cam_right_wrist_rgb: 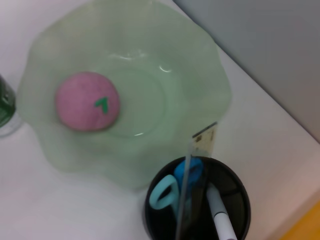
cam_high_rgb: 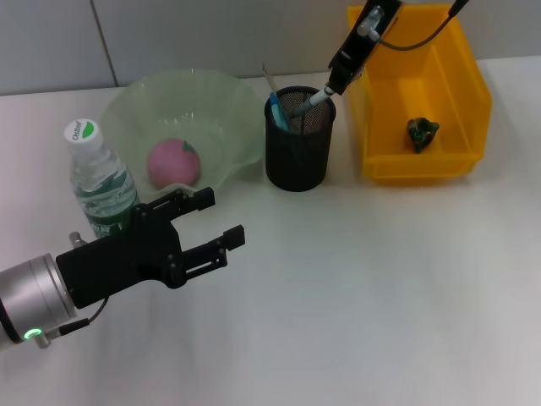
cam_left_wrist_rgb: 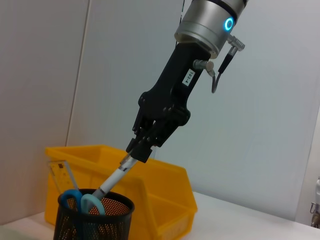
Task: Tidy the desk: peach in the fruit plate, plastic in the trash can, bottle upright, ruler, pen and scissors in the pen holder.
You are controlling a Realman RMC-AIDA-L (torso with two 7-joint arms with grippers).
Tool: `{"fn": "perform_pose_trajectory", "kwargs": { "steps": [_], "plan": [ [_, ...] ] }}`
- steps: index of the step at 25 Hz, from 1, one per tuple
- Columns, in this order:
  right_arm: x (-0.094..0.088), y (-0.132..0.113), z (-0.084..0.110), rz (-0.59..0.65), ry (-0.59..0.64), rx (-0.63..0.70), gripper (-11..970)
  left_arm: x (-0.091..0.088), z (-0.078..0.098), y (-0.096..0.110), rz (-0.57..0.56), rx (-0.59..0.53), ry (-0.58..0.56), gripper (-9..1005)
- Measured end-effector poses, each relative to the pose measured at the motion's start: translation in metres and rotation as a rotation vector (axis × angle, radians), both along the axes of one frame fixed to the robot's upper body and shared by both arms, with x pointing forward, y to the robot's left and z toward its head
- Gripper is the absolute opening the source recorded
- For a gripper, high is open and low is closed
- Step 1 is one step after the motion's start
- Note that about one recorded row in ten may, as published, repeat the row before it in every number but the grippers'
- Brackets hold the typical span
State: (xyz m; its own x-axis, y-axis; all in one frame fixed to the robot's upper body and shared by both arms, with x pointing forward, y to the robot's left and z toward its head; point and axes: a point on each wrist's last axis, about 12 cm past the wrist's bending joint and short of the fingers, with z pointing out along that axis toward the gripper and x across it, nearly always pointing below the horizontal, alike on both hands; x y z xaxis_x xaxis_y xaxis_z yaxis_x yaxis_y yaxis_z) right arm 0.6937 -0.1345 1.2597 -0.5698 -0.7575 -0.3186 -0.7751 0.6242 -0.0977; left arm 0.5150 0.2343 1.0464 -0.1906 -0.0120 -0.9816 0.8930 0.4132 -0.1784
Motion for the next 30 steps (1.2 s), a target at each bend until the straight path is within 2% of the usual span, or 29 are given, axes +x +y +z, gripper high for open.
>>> {"fn": "perform_pose_trajectory", "kwargs": {
  "steps": [9, 12, 16, 17, 24, 25, 26, 27, 30],
  "plan": [
    [0.002, 0.005, -0.01, -0.025, -0.038, -0.009, 132, -0.002, -0.001, 0.001, -0.001, -0.003, 0.004, 751],
    [0.003, 0.008, -0.012, -0.021, -0.051, -0.002, 314, -0.003, -0.001, 0.002, -0.002, -0.002, 0.004, 751],
    [0.001, 0.01, -0.01, -0.011, -0.092, 0.032, 496, -0.003, -0.001, 0.002, -0.002, -0.002, 0.005, 750],
    [-0.001, 0.009, -0.01, -0.005, -0.111, 0.057, 541, -0.003, -0.001, 0.002, -0.002, -0.002, 0.005, 750],
    [-0.025, -0.02, -0.001, -0.032, -0.231, 0.337, 551, -0.002, 0.0, 0.005, 0.001, 0.006, -0.005, 750],
    [-0.025, -0.02, -0.001, -0.032, -0.231, 0.337, 552, -0.002, 0.0, 0.005, 0.001, 0.007, -0.006, 750],
    [-0.035, -0.032, -0.002, -0.041, -0.277, 0.416, 553, -0.002, 0.0, 0.005, 0.001, 0.007, -0.008, 750],
    [-0.035, -0.032, -0.002, -0.041, -0.277, 0.416, 555, -0.002, 0.0, 0.005, 0.001, 0.007, -0.008, 751],
    [-0.05, -0.051, -0.012, -0.061, -0.307, 0.538, 556, -0.002, 0.001, 0.005, 0.0, 0.007, -0.008, 751]
  ]
}}
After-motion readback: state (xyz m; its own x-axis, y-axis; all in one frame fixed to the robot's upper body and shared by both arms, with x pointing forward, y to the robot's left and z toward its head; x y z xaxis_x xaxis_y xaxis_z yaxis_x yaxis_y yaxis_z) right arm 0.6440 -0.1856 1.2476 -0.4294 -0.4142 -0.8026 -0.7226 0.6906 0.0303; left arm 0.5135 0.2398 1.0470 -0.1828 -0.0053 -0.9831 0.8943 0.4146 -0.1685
